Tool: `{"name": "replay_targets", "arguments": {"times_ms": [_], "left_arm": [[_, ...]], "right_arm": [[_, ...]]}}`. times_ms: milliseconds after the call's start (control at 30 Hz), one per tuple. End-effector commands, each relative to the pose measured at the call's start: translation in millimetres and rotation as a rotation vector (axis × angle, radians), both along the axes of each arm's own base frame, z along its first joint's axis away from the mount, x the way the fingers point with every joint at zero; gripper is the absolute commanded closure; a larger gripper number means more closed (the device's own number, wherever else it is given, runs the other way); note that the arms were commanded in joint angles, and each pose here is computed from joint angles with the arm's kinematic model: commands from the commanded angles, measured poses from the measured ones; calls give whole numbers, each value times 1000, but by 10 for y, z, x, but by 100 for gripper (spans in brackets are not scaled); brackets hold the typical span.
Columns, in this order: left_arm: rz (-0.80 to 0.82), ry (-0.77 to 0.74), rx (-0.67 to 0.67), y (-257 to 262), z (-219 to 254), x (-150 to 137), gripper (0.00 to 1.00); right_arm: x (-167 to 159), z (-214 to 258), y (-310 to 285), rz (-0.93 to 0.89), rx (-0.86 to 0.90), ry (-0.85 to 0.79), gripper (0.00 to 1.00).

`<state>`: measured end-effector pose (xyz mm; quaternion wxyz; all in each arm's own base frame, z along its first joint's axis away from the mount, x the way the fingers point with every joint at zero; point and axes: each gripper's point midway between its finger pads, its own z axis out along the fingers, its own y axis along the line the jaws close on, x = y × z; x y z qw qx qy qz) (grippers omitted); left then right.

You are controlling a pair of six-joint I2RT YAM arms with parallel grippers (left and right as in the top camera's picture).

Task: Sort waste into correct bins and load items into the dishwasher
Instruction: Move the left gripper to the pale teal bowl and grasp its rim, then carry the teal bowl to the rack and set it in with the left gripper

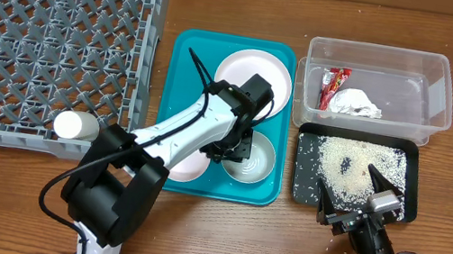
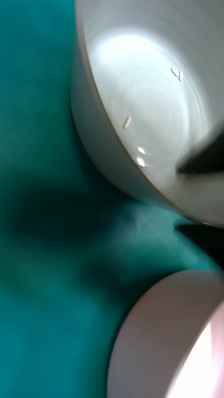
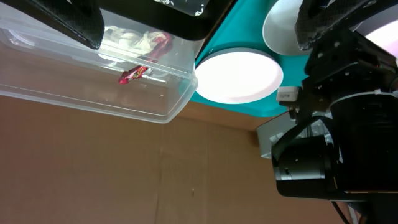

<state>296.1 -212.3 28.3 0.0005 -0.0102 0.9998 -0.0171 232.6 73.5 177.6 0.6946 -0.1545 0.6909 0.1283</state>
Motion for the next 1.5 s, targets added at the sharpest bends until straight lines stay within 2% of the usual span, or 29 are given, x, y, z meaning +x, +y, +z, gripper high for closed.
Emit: {"name": "replay_targets", "arguments": {"times_ms": [0, 100, 200, 333, 400, 467, 600, 667, 767, 833, 1000, 1233, 1467], "left_arm": [[5, 29, -22, -54, -37, -57, 96], [-18, 33, -50, -73, 31, -31, 96], [-26, 14, -85, -63, 297, 87, 96], [-27, -99, -121, 63, 994, 379, 96], [-23, -179, -93, 226, 1352, 508, 96], [15, -276, 21, 557, 1711, 613, 96], [119, -463, 413, 1456, 2313, 684, 96], [179, -521, 608, 1830, 2526, 665, 96], [223, -558, 792, 2157, 2680, 672, 96], [269, -588, 924, 2414, 2739, 733, 96], [327, -573, 1047, 2696, 2676, 829, 96], [404, -475, 1109, 3004, 2282, 961, 96], [383, -386, 1169, 3099, 1790, 1141, 96]], "right_arm": [[4, -15, -10, -4, 4, -3, 1], [4, -15, -10, -4, 4, -3, 1], [4, -15, -10, -4, 4, -3, 0], [4, -15, -10, -4, 4, -3, 0], [4, -15, -10, -4, 4, -3, 0], [4, -15, -10, -4, 4, -3, 0], [4, -15, -10, -4, 4, -3, 0], [4, -15, -10, -4, 4, -3, 0], [4, -15, -10, -4, 4, -3, 0], [4, -15, -10, -4, 4, -3, 1], [4, -14, -10, -4, 4, -4, 0], [4, -15, -10, -4, 4, -3, 0], [4, -15, -10, -4, 4, -3, 0]]}}
